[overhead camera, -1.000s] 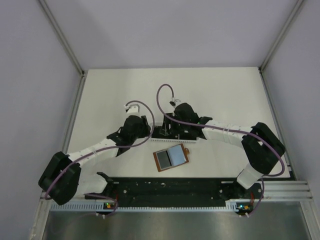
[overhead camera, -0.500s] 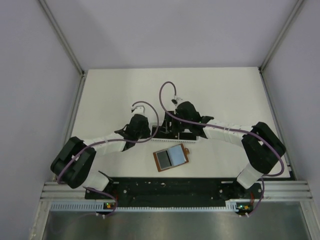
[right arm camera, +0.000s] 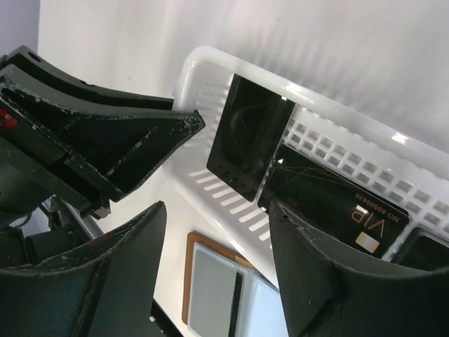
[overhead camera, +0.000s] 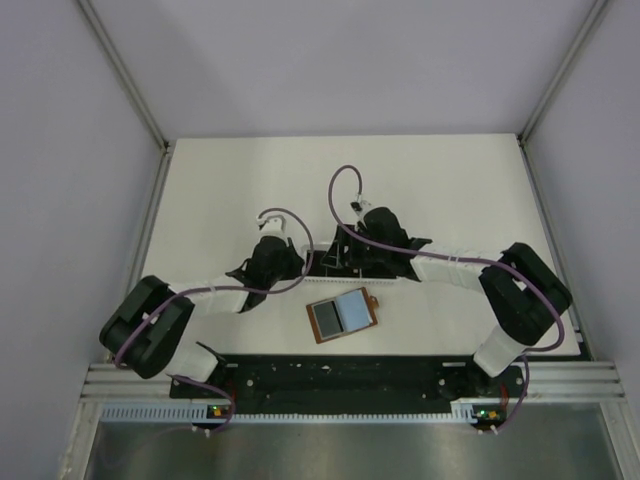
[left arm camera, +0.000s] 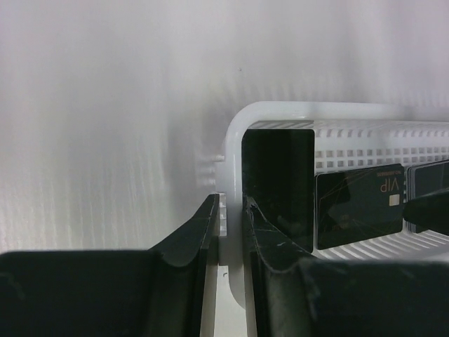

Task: Put the credit cards into the card holder
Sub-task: Pick up the credit card from the storage box.

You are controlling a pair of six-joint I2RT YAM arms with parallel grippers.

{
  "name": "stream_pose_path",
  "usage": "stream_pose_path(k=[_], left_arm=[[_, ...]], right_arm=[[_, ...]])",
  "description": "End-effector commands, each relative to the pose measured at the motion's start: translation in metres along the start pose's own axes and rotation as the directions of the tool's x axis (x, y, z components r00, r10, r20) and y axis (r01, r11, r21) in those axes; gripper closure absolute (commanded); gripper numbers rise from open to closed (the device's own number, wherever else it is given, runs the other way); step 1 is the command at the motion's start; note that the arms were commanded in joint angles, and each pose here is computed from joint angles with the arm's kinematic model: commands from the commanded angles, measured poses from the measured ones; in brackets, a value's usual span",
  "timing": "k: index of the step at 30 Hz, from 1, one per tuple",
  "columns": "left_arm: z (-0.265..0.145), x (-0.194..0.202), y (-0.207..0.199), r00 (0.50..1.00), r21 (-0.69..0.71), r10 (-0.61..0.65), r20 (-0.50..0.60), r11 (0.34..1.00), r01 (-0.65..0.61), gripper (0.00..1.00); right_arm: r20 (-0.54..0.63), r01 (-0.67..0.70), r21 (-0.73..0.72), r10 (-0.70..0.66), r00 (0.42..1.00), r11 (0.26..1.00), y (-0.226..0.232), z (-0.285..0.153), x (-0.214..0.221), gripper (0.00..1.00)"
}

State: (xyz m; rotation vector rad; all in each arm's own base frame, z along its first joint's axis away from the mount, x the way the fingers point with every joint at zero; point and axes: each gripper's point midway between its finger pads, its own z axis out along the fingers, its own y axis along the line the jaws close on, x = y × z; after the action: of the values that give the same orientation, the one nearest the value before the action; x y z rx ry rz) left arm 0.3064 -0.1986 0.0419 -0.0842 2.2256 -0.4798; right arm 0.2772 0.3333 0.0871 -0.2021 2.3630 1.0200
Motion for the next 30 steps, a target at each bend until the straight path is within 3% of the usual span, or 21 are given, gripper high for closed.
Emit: stream_pose_path(k=[1, 10, 30], left_arm=[[-0.009, -0.007, -0.019, 0.994, 0.145, -0.061, 0.095, 0.988, 0.047, 1.00], [-0.027, -0.011, -0.022, 0.978, 0.219, -0.104, 0.183, 0.974, 0.062, 1.00], [-0.030, -0.012, -0.031, 0.975, 0.249, -0.130, 0.180, 0.965, 0.082, 1.00]], right_arm=[[0.047, 0.009, -0.083, -0.005, 0.999, 0.997, 0.013, 0.005, -0.011, 0.40], [0.061, 0.000, -0.064, 0.004, 0.998, 0.998, 0.001, 0.017, -0.006, 0.40], [0.046, -0.067, -0.124, 0.073, 0.996, 0.990, 0.002, 0.048, 0.001, 0.45]])
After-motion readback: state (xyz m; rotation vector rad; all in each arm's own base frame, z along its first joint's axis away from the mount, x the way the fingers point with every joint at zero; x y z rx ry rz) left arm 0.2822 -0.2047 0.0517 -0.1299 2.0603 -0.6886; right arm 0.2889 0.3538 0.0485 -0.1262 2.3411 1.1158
